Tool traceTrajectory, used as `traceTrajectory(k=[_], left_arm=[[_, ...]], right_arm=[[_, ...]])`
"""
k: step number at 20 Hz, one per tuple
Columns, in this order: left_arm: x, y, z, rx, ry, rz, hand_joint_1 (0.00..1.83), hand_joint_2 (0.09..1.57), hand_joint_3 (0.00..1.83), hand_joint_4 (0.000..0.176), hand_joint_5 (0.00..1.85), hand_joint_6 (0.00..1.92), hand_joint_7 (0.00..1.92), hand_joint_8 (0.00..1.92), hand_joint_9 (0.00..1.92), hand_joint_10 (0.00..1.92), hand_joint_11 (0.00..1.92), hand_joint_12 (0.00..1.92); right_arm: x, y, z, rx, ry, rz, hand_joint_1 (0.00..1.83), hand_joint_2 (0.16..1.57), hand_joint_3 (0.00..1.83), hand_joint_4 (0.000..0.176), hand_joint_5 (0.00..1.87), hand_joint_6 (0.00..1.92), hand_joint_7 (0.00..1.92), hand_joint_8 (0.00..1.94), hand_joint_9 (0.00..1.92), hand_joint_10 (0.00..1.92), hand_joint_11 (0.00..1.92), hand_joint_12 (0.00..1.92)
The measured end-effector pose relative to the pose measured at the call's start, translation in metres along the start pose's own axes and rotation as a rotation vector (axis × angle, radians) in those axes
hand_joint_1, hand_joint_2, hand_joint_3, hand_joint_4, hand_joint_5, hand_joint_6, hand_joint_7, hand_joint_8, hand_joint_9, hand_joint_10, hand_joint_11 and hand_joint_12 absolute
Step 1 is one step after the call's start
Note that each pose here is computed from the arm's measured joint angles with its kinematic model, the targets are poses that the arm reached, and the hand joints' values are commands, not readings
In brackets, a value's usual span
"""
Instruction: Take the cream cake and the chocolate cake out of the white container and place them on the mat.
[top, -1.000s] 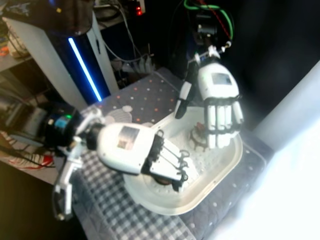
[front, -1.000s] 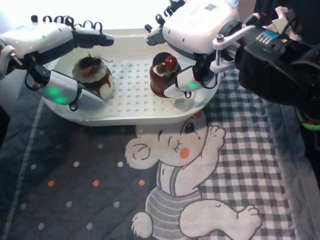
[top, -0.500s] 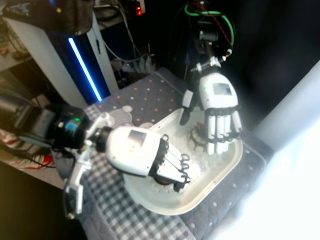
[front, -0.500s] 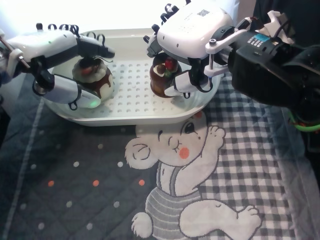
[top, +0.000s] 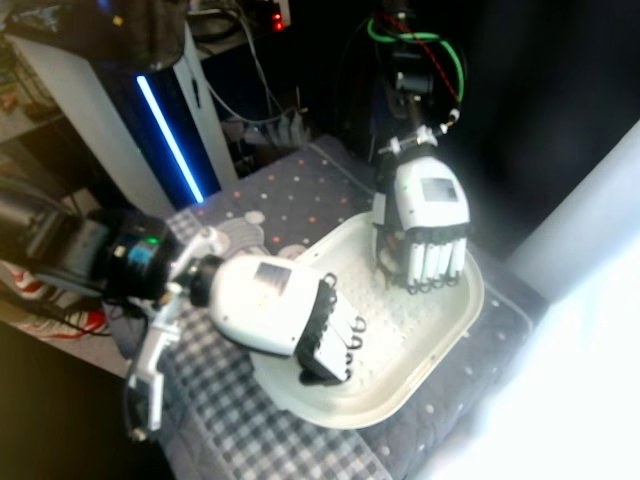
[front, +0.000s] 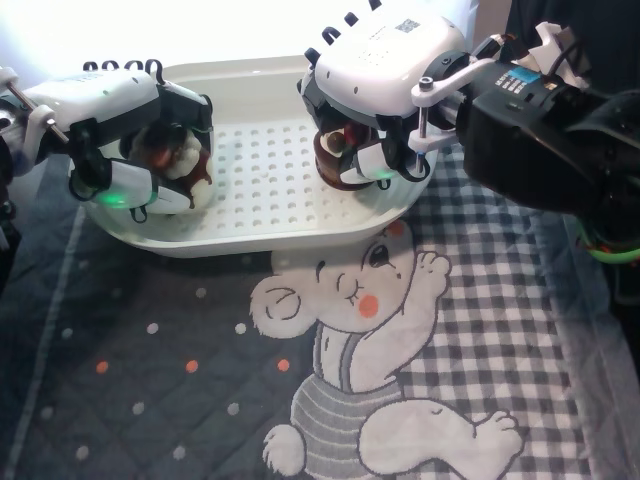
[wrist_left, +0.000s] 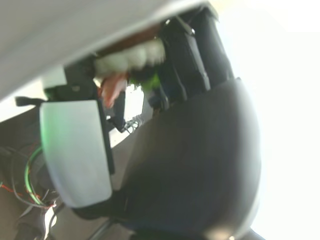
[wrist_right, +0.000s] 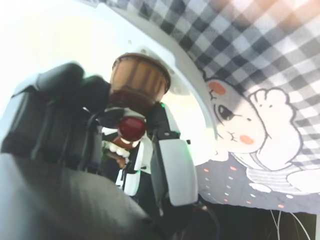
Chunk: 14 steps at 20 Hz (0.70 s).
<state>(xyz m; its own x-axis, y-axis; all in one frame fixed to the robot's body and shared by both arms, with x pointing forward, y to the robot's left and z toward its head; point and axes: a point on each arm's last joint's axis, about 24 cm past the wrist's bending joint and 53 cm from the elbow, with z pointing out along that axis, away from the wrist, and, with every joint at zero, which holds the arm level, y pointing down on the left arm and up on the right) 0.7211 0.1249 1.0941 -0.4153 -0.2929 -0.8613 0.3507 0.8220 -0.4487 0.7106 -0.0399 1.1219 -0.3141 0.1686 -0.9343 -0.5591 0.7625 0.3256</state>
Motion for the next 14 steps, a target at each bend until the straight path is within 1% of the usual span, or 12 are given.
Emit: traceTrajectory(k=[1, 4, 5, 6, 7, 8, 9, 10, 11, 12, 13, 14], left_arm=[[0.000, 0.001, -0.001, 0.001, -0.004, -0.005, 1.33, 1.24, 0.00, 0.000, 0.67, 1.41, 0.66, 1.34, 0.76, 1.49, 0.58, 1.47], [0.000, 0.001, -0.001, 0.006, -0.016, -0.043, 1.34, 1.23, 0.00, 0.000, 0.67, 1.34, 0.71, 1.34, 0.79, 1.49, 0.62, 1.46], [-0.003, -0.001, -0.002, 0.015, -0.024, -0.060, 1.34, 1.24, 0.00, 0.000, 0.65, 1.30, 0.71, 1.37, 0.78, 1.53, 0.64, 1.53], [-0.005, -0.004, -0.004, 0.029, -0.037, -0.077, 1.34, 1.24, 0.00, 0.000, 0.66, 1.26, 0.71, 1.40, 0.76, 1.55, 0.63, 1.57], [-0.010, -0.011, -0.009, 0.050, -0.057, -0.085, 1.34, 1.24, 0.00, 0.000, 0.66, 1.28, 0.72, 1.39, 0.77, 1.53, 0.62, 1.54], [-0.013, -0.016, -0.014, 0.068, -0.072, -0.081, 1.34, 1.22, 0.00, 0.000, 0.67, 1.31, 0.75, 1.33, 0.79, 1.45, 0.61, 1.45], [-0.020, -0.023, -0.021, 0.090, -0.095, -0.071, 1.34, 1.22, 0.00, 0.000, 0.69, 1.33, 0.77, 1.28, 0.79, 1.42, 0.60, 1.40], [-0.028, -0.027, -0.027, 0.102, -0.119, -0.067, 1.34, 1.22, 0.00, 0.000, 0.70, 1.31, 0.76, 1.28, 0.78, 1.47, 0.59, 1.48], [-0.039, -0.031, -0.037, 0.121, -0.154, -0.056, 1.34, 1.22, 0.00, 0.000, 0.69, 1.30, 0.77, 1.28, 0.78, 1.47, 0.59, 1.52], [-0.045, -0.033, -0.044, 0.131, -0.175, -0.050, 1.34, 1.21, 0.00, 0.000, 0.70, 1.32, 0.79, 1.24, 0.78, 1.44, 0.58, 1.50], [-0.051, -0.037, -0.054, 0.149, -0.205, -0.047, 1.34, 1.20, 0.00, 0.000, 0.70, 1.33, 0.81, 1.21, 0.79, 1.40, 0.59, 1.44], [-0.053, -0.042, -0.061, 0.164, -0.220, -0.045, 1.45, 1.20, 0.00, 0.000, 0.68, 1.32, 0.80, 1.21, 0.79, 1.31, 0.63, 1.68]], right_arm=[[0.000, 0.001, 0.000, -0.001, -0.001, 0.002, 1.37, 1.15, 0.00, 0.000, 0.88, 0.94, 0.88, 1.15, 0.85, 1.45, 0.69, 1.56], [-0.005, 0.008, -0.003, -0.015, -0.022, 0.015, 1.37, 1.15, 0.00, 0.000, 0.86, 1.02, 0.91, 1.07, 0.85, 1.41, 0.64, 1.50], [-0.008, 0.016, -0.004, -0.031, -0.040, 0.022, 1.37, 1.15, 0.00, 0.000, 0.86, 1.02, 0.94, 1.06, 0.84, 1.41, 0.59, 1.53], [-0.012, 0.027, -0.007, -0.054, -0.064, 0.033, 1.37, 1.16, 0.00, 0.000, 0.86, 0.92, 0.90, 1.17, 0.80, 1.47, 0.56, 1.59], [-0.016, 0.038, -0.013, -0.078, -0.080, 0.036, 1.37, 1.17, 0.00, 0.000, 0.85, 0.89, 0.88, 1.23, 0.79, 1.51, 0.59, 1.64], [-0.020, 0.043, -0.018, -0.092, -0.094, 0.032, 1.36, 1.19, 0.00, 0.000, 0.81, 0.91, 0.84, 1.30, 0.75, 1.60, 0.62, 1.78], [-0.032, 0.043, -0.027, -0.094, -0.128, 0.032, 1.28, 1.16, 0.00, 0.000, 0.90, 0.86, 0.92, 1.34, 0.87, 1.54, 0.69, 1.81], [-0.044, 0.038, -0.037, -0.088, -0.160, 0.028, 1.35, 1.16, 0.00, 0.000, 0.89, 0.92, 0.92, 1.22, 0.80, 1.49, 0.58, 1.76], [-0.060, 0.033, -0.050, -0.081, -0.201, 0.020, 1.37, 1.14, 0.00, 0.000, 0.87, 1.05, 0.96, 1.06, 0.83, 1.40, 0.57, 1.67], [-0.073, 0.030, -0.059, -0.077, -0.243, 0.014, 1.37, 1.14, 0.00, 0.000, 0.84, 1.09, 0.96, 0.96, 0.88, 1.41, 0.73, 1.70], [-0.085, 0.030, -0.069, -0.079, -0.283, 0.009, 1.27, 1.13, 0.00, 0.000, 0.88, 1.06, 1.02, 1.05, 0.98, 1.36, 0.87, 1.72], [-0.093, 0.034, -0.076, -0.088, -0.309, 0.007, 1.26, 1.12, 0.00, 0.000, 0.89, 1.02, 1.05, 1.06, 1.03, 1.31, 0.94, 1.70]])
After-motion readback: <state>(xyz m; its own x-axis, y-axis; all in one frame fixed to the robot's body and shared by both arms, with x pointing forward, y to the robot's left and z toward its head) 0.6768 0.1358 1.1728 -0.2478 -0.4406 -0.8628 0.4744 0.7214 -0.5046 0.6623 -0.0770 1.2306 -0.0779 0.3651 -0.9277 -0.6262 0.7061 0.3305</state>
